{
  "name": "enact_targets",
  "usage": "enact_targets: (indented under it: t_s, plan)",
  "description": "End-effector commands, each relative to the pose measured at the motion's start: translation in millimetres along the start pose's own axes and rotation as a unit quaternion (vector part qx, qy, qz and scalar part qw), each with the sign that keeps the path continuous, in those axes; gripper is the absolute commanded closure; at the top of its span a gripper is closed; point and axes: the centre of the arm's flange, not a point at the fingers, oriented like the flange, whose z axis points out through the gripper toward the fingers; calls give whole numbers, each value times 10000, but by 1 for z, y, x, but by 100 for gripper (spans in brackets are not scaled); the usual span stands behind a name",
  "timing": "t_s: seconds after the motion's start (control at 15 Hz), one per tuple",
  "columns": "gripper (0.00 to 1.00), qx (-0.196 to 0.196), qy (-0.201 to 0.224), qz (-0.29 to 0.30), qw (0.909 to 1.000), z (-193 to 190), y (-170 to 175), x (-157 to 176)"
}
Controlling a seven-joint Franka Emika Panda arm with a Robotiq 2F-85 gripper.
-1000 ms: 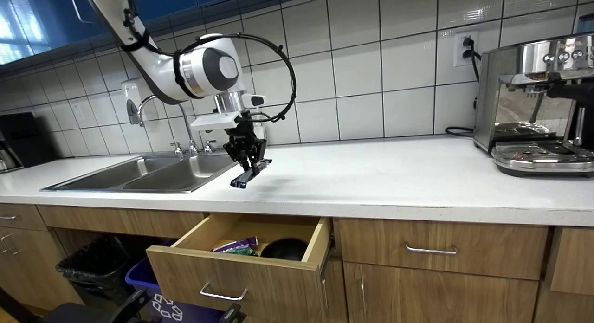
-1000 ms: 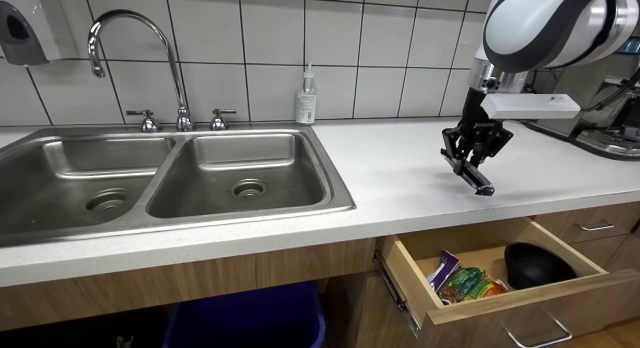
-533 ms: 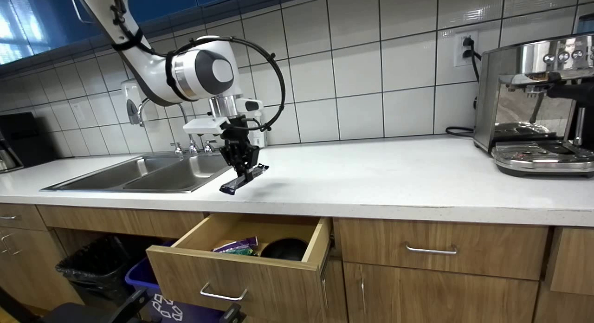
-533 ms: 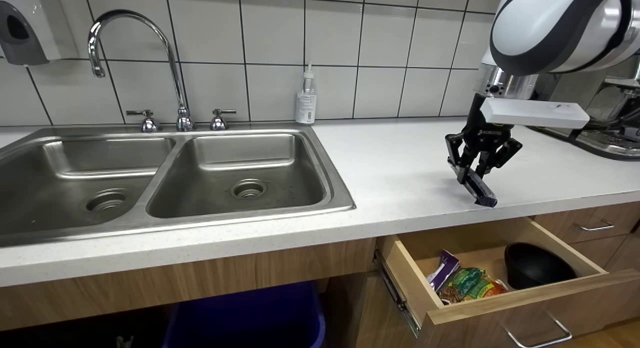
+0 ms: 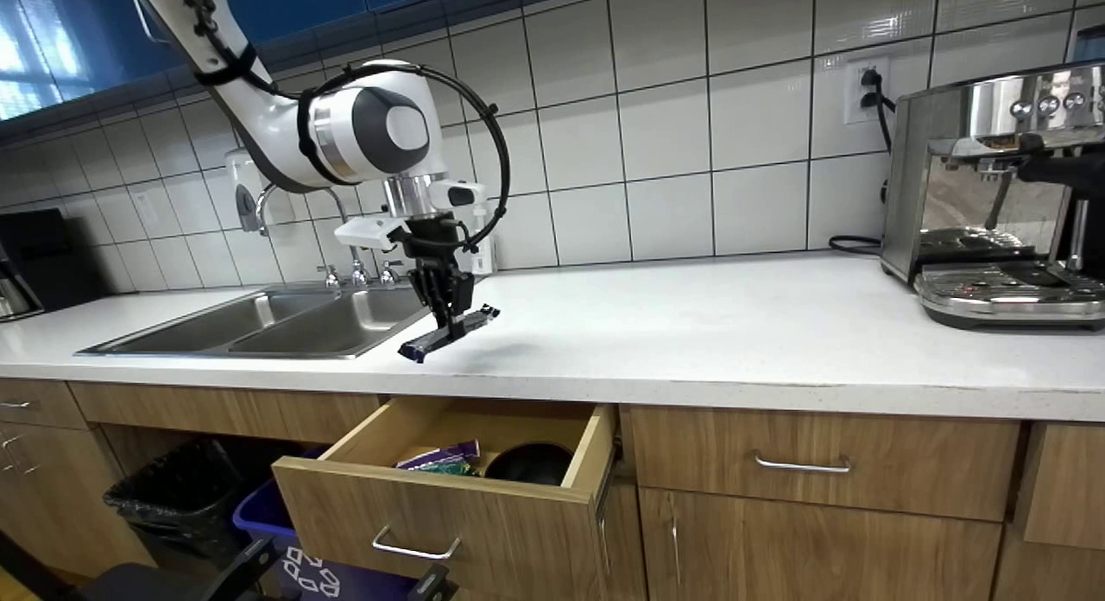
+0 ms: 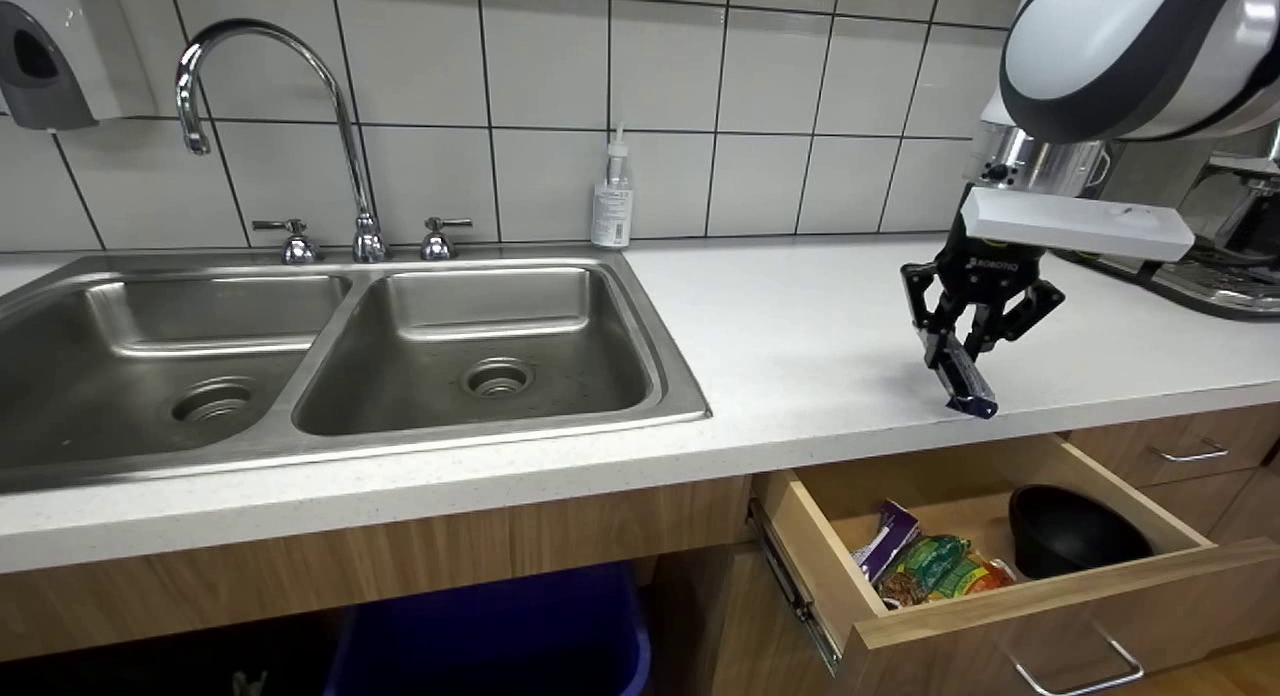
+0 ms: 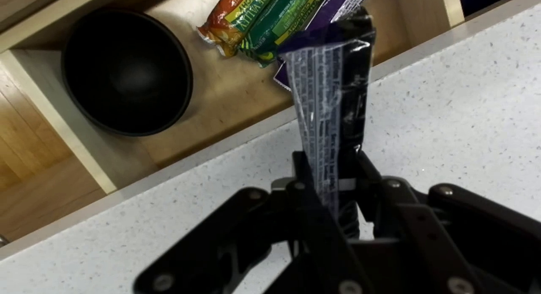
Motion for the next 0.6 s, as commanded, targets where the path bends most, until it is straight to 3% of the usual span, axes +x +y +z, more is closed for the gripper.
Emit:
enact_targets:
  t_s: [0.0, 0.53]
  plan:
    - [93, 49, 145, 451, 9989, -11, 6, -17]
    - [93, 27, 199, 982, 9950, 2, 17, -33]
